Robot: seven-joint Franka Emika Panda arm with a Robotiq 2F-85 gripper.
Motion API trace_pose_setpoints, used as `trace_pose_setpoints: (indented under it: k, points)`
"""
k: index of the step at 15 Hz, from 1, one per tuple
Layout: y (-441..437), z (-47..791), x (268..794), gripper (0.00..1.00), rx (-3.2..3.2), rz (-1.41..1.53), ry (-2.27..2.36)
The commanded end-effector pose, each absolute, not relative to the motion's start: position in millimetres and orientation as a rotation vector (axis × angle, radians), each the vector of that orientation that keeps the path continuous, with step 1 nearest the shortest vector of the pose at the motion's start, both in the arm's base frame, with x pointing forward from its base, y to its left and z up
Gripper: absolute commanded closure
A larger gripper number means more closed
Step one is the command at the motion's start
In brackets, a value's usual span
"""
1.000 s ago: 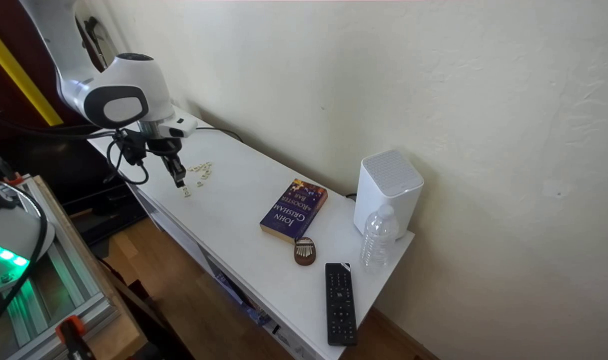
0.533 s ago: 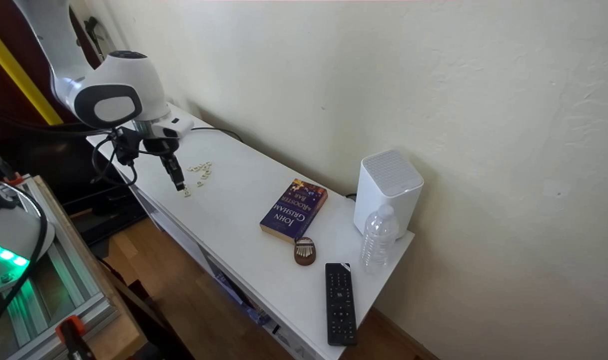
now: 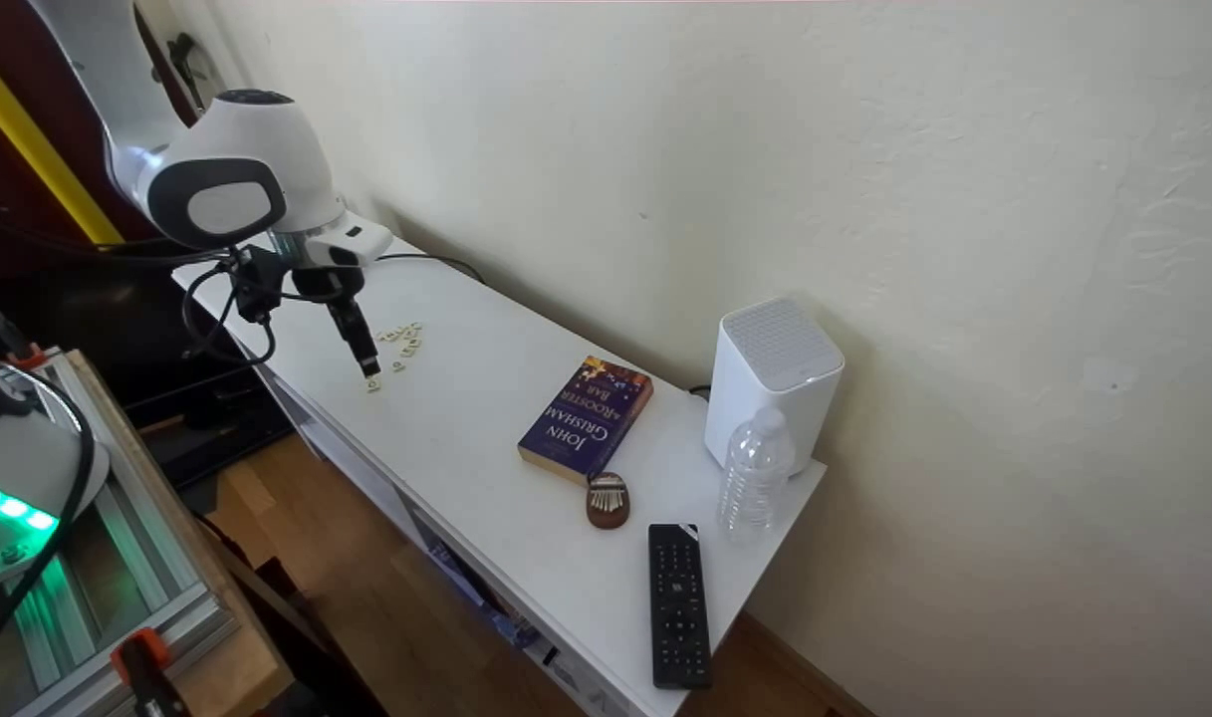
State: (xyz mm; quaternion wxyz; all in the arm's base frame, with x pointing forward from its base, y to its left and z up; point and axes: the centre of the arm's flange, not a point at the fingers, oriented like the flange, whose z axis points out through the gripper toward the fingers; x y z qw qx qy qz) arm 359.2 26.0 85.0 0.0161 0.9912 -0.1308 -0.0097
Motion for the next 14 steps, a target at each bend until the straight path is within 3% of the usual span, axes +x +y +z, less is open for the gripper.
trace_pose_setpoints:
  k: [1,14]
  points:
    - [28.0,102.8,350.8,0.00,3.060,-0.034,-0.462]
    - [36.6,119.4,349.7,0.00,3.043,-0.061,-0.536]
